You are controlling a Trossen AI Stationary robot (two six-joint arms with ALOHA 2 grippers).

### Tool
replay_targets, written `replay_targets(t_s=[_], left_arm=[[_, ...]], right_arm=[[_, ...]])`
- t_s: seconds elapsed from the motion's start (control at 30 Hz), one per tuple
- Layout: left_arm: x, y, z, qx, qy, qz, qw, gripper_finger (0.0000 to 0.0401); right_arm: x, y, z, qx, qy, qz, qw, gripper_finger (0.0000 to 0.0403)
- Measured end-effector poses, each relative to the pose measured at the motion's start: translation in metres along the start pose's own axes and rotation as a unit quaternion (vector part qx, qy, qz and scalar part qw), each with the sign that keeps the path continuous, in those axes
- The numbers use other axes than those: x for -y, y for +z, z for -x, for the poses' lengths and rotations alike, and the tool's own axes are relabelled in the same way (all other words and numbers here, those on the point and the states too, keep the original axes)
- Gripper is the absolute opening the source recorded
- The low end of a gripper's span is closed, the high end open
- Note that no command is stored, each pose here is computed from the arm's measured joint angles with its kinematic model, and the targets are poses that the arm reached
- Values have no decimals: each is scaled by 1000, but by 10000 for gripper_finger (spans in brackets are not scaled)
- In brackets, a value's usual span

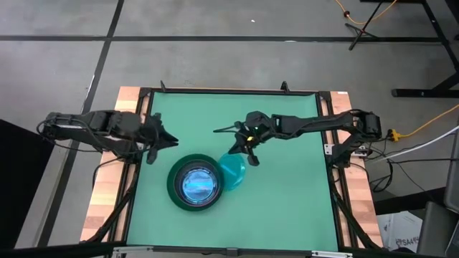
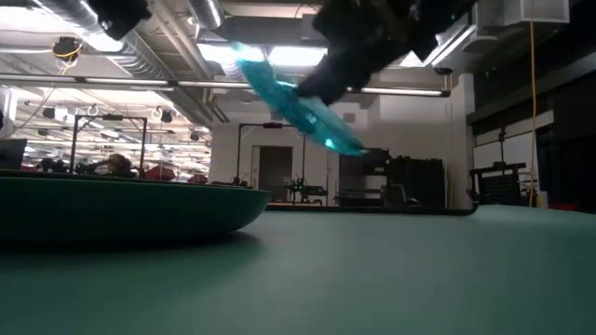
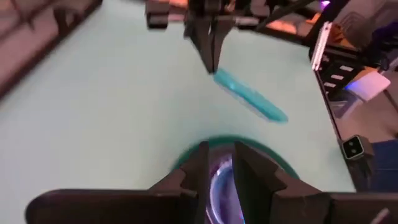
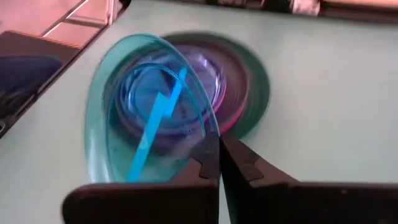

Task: Stack plastic plates
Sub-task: Stack the light blue plate on top of the light blue plate

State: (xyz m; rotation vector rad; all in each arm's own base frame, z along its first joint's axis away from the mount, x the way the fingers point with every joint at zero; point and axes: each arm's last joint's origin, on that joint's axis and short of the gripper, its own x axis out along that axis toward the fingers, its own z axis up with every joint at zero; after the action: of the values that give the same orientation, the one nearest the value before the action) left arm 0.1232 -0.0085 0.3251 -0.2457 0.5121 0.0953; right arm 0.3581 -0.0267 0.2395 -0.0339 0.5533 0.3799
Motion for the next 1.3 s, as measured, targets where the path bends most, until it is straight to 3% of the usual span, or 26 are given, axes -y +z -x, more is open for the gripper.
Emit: replay_targets(t_s=[0.23,0.4,0.87,1.3], left_arm=[[3,8,-2,58,-14,-97,994,62],[3,0,-9,93,-45,-146,984,62],[-12,-34,22,172,-46,-139,974,62],[-28,-81,27,221,-48,-114,967,62]], right_arm=[[-11,35,-1,34,-32,35,998,0],[-10,48,-12,43,-34,43,998,0],[2,75,-69,54,-23,67,996,0],[11,59,-105,24,-16,54,998,0]])
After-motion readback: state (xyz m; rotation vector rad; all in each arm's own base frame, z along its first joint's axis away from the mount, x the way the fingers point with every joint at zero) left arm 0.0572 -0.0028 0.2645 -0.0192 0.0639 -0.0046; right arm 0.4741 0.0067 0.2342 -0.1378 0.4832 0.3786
